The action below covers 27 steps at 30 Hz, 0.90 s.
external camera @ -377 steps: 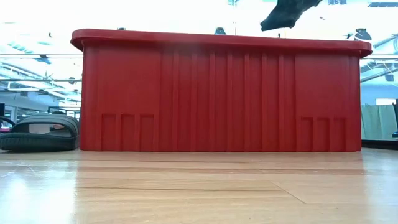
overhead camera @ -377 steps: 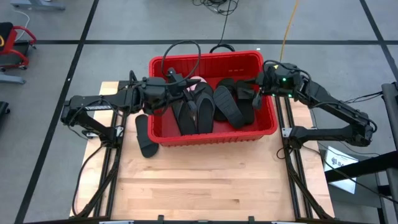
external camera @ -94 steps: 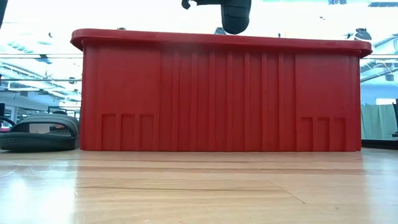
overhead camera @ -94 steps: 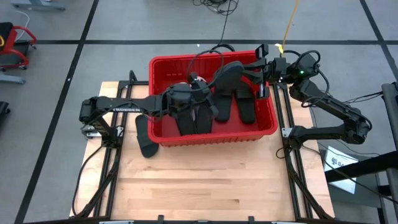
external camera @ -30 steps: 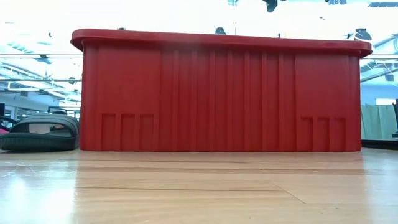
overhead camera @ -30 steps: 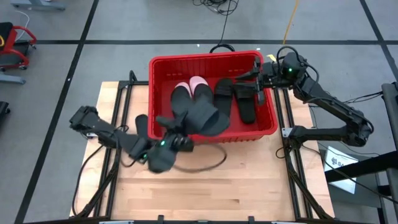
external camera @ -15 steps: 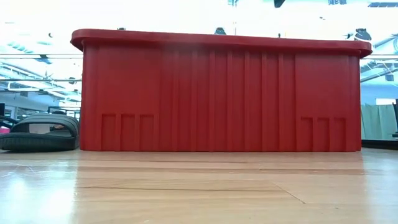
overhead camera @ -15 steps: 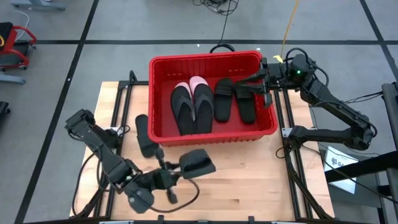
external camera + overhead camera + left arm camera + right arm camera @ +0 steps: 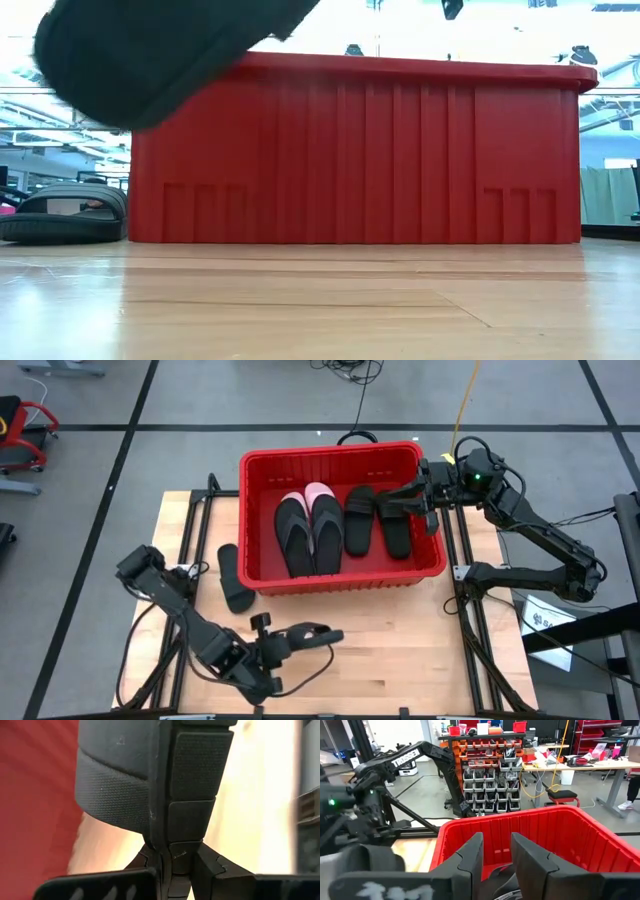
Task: Pick and place slides into bin
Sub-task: Put the black slide into the red bin
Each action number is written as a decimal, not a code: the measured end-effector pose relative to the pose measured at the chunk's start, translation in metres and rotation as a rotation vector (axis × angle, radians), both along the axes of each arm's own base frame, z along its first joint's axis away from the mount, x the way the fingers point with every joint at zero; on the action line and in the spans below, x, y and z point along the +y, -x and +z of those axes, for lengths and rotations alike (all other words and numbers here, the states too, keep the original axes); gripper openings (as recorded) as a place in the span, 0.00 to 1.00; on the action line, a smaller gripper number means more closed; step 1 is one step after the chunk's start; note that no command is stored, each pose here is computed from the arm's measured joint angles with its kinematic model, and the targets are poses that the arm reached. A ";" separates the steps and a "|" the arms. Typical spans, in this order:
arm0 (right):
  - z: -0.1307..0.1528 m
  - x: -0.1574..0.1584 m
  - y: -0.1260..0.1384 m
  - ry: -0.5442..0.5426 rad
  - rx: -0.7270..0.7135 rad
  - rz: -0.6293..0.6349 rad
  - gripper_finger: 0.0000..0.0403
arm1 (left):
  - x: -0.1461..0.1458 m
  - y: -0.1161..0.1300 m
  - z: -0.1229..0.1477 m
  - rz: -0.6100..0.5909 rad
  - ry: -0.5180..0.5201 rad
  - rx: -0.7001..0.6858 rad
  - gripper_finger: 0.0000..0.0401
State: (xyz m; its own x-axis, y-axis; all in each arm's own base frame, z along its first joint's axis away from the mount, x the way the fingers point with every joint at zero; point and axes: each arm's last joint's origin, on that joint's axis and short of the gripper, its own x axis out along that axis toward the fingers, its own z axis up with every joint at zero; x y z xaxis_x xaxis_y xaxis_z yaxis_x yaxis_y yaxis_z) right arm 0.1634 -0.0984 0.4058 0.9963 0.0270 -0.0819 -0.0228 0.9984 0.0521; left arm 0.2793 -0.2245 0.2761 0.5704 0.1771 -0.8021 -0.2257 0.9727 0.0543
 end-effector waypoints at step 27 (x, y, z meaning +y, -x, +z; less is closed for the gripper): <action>0.000 0.000 0.000 0.037 -0.003 0.000 0.18 | 0.027 -0.024 -0.077 0.187 0.045 0.567 0.29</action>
State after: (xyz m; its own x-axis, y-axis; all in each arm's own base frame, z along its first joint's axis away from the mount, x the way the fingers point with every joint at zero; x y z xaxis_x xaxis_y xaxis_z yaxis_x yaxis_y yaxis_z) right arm 0.1634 -0.0985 0.4060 0.9965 0.0238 -0.0800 -0.0226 0.9996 0.0155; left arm 0.3032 -0.1974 0.1986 0.0132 0.1916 -0.9814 -0.3413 0.9234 0.1757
